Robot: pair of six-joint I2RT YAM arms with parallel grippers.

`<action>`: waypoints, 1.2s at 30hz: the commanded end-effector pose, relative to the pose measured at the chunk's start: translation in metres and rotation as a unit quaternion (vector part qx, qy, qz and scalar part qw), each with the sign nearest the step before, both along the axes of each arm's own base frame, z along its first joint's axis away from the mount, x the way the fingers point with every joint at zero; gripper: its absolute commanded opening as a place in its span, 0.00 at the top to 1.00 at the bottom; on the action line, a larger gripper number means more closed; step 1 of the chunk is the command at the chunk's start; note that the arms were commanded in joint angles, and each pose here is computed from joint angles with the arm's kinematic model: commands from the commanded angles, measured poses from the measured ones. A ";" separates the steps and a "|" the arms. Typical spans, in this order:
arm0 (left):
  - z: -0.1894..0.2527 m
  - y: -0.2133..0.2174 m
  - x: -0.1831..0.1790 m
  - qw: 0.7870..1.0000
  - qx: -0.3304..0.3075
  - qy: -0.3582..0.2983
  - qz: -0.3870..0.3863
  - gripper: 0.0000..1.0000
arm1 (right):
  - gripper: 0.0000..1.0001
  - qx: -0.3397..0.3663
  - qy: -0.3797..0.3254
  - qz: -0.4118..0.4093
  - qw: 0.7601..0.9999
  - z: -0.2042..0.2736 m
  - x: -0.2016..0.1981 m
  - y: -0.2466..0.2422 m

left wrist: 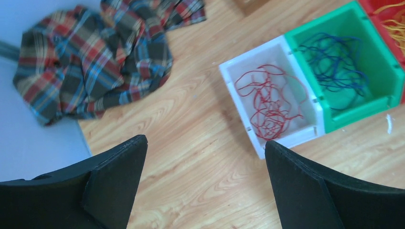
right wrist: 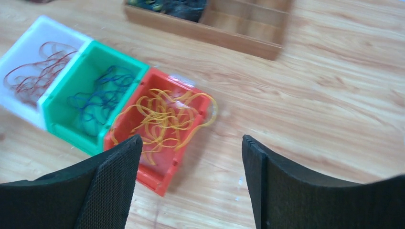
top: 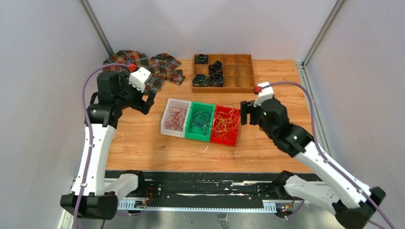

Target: Untangle the cables

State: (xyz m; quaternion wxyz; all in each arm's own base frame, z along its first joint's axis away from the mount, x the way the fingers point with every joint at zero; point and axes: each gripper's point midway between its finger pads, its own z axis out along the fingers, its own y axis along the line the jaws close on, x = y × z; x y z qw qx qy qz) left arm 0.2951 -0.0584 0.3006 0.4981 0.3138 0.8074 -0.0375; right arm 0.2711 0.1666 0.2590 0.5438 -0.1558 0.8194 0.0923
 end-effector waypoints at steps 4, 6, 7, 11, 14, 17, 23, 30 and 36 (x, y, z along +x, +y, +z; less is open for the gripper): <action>-0.050 0.040 0.025 0.995 -0.074 0.013 0.073 0.02 | 0.24 0.003 -0.069 -0.273 0.960 -0.018 -0.029 -0.123; -0.077 0.051 0.028 0.992 -0.082 0.028 0.094 0.02 | 0.23 0.013 -0.104 -0.356 0.929 -0.022 -0.040 -0.157; -0.089 0.057 0.030 0.990 -0.087 0.032 0.108 0.02 | 0.23 0.022 -0.126 -0.382 0.915 -0.022 -0.042 -0.168; -0.134 0.066 0.035 0.985 -0.101 0.033 0.136 0.02 | 0.23 0.029 -0.180 -0.395 0.900 -0.041 -0.035 -0.178; -0.163 0.064 0.035 0.982 -0.122 0.023 0.144 0.02 | 0.23 0.023 -0.180 -0.426 0.886 -0.065 -0.031 -0.189; -0.179 0.062 0.038 0.978 -0.145 -0.014 0.150 0.02 | 0.23 -0.019 -0.156 -0.460 0.874 -0.092 -0.025 -0.205; -0.191 0.057 0.043 0.965 -0.194 -0.092 0.153 0.02 | 0.23 -0.091 -0.129 -0.505 0.849 -0.128 -0.010 -0.241; -0.182 0.060 0.059 0.949 -0.236 -0.121 0.171 0.02 | 0.23 -0.112 -0.103 -0.507 0.848 -0.153 0.012 -0.252; -0.179 0.065 0.061 0.940 -0.242 -0.156 0.184 0.02 | 0.23 -0.108 -0.111 -0.463 0.873 -0.159 0.040 -0.237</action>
